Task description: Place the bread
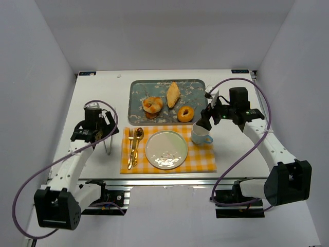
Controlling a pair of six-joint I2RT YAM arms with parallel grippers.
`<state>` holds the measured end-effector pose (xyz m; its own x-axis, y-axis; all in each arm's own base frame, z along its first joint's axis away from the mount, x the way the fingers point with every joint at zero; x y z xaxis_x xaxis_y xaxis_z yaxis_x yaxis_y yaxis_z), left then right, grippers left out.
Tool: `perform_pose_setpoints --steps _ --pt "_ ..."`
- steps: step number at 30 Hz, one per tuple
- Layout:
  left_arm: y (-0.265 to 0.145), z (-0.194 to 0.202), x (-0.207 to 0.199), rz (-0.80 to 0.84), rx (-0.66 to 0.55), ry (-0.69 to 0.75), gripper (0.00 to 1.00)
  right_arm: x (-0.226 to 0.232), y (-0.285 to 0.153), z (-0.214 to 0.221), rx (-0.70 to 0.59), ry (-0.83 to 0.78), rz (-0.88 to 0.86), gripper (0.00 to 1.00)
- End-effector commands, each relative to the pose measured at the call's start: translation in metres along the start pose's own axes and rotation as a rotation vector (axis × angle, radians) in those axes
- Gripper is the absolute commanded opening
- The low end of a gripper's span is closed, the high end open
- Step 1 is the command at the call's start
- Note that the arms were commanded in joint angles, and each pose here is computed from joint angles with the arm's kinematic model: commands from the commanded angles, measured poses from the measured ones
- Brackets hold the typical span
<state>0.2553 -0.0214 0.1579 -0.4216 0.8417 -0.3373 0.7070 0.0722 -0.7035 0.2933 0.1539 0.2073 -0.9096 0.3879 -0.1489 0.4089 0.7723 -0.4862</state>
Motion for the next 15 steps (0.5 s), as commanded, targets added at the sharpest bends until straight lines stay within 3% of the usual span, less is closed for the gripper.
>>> perform_pose_setpoints --steps 1,11,15 --pt "0.012 -0.012 0.011 -0.100 -0.045 0.078 0.98 -0.008 0.005 -0.006 -0.024 0.030 0.029 0.89" --pt "0.066 -0.010 0.006 -0.063 -0.075 0.265 0.98 -0.019 0.008 -0.012 -0.028 0.031 0.043 0.89" --pt "0.089 0.007 0.014 -0.095 0.002 0.298 0.97 -0.020 0.008 -0.011 -0.024 0.030 0.051 0.89"
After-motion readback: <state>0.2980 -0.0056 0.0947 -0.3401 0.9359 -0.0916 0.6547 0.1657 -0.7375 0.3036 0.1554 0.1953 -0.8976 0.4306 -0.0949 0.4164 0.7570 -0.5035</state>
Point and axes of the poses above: each gripper's point midway between its finger pads, its own y axis out along the fingers, its own x axis along the line the jaws close on, z = x × y, the point moved 3 cm from there along -y, back along the fingers, and after that the axes turned 11 degrees about -y, right-handed, at the moved point
